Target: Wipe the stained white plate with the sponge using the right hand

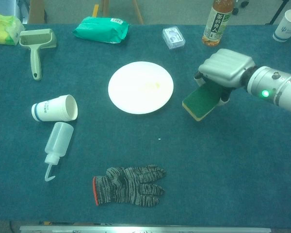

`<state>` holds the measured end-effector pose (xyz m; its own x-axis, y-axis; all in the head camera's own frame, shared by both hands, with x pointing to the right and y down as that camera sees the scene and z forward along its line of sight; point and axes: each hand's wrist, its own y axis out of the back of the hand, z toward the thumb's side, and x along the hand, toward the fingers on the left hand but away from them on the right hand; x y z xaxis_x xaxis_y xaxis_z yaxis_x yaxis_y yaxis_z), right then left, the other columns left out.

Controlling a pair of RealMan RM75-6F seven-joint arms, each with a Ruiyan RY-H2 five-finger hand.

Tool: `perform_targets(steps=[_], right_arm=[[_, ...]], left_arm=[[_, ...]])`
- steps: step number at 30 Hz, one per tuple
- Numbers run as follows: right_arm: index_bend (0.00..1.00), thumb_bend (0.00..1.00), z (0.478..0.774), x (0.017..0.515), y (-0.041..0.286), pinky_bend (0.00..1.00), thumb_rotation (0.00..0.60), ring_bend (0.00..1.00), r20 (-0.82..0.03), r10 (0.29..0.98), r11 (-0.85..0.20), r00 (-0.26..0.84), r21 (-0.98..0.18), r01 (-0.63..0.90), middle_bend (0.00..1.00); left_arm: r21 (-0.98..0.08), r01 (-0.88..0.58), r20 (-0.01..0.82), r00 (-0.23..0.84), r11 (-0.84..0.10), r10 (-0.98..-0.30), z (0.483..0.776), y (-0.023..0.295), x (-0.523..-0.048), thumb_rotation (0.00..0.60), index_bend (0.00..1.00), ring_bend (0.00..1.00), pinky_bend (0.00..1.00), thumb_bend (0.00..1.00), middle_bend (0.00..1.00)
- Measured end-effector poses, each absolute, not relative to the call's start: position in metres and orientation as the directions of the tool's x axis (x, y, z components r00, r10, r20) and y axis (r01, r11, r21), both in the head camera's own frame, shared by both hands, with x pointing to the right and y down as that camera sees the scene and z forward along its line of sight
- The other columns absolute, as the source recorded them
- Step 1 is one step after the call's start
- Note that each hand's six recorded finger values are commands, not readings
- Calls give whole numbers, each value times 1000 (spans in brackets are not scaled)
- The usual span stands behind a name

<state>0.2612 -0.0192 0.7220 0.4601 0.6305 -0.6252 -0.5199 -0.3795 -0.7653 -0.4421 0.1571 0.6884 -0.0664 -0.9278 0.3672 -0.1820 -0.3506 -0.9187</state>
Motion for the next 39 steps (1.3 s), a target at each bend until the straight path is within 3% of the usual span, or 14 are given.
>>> perform_targets(steps=[5, 8, 12, 14, 16, 18, 27, 34, 39], right_arm=[[516, 19, 736, 269, -10, 344, 600, 452, -666, 605, -411, 436, -730, -546, 594], [428, 14, 744, 274, -11, 344, 600, 406, -677, 607, -408, 417, -715, -567, 530], [136, 0, 753, 282, -9, 344, 600, 294, -704, 600, -431, 380, -685, -588, 336], [24, 0, 757, 285, -7, 344, 600, 255, -726, 588, -458, 357, -662, -593, 189], [0, 0, 759, 287, -6, 344, 600, 219, -745, 575, -486, 338, -644, -591, 65], [0, 0, 759, 289, -4, 345, 600, 191, -765, 560, -521, 318, -624, -582, 6], [0, 0, 721, 285, 1, 371, 600, 142, -782, 544, -625, 304, -619, -475, 0], [59, 0, 676, 312, -10, 390, 600, 139, -670, 692, -550, 268, -730, -406, 145], [89, 0, 645, 355, 2, 388, 600, 139, -587, 784, -507, 203, -794, -336, 192]], left_arm=[[-919, -182, 368, -71, -351, -927, 688, 158, -444, 600, 229, 76, 161, 464, 40], [-919, -185, 367, -75, -349, -927, 688, 158, -445, 600, 229, 76, 161, 464, 40], [-918, -187, 368, -78, -349, -926, 688, 159, -447, 600, 229, 76, 161, 464, 40], [-918, -188, 368, -80, -349, -926, 688, 159, -448, 600, 229, 76, 161, 464, 40], [-918, -188, 368, -80, -348, -927, 688, 158, -448, 600, 229, 76, 161, 464, 40], [-919, -189, 367, -81, -347, -927, 688, 158, -448, 600, 230, 76, 161, 464, 40], [-922, -188, 358, -72, -340, -931, 686, 156, -446, 600, 230, 76, 161, 464, 40], [-933, -173, 329, -57, -315, -943, 678, 147, -440, 600, 229, 76, 161, 464, 51], [-939, -160, 313, -41, -303, -949, 674, 140, -433, 600, 230, 76, 161, 464, 55]])
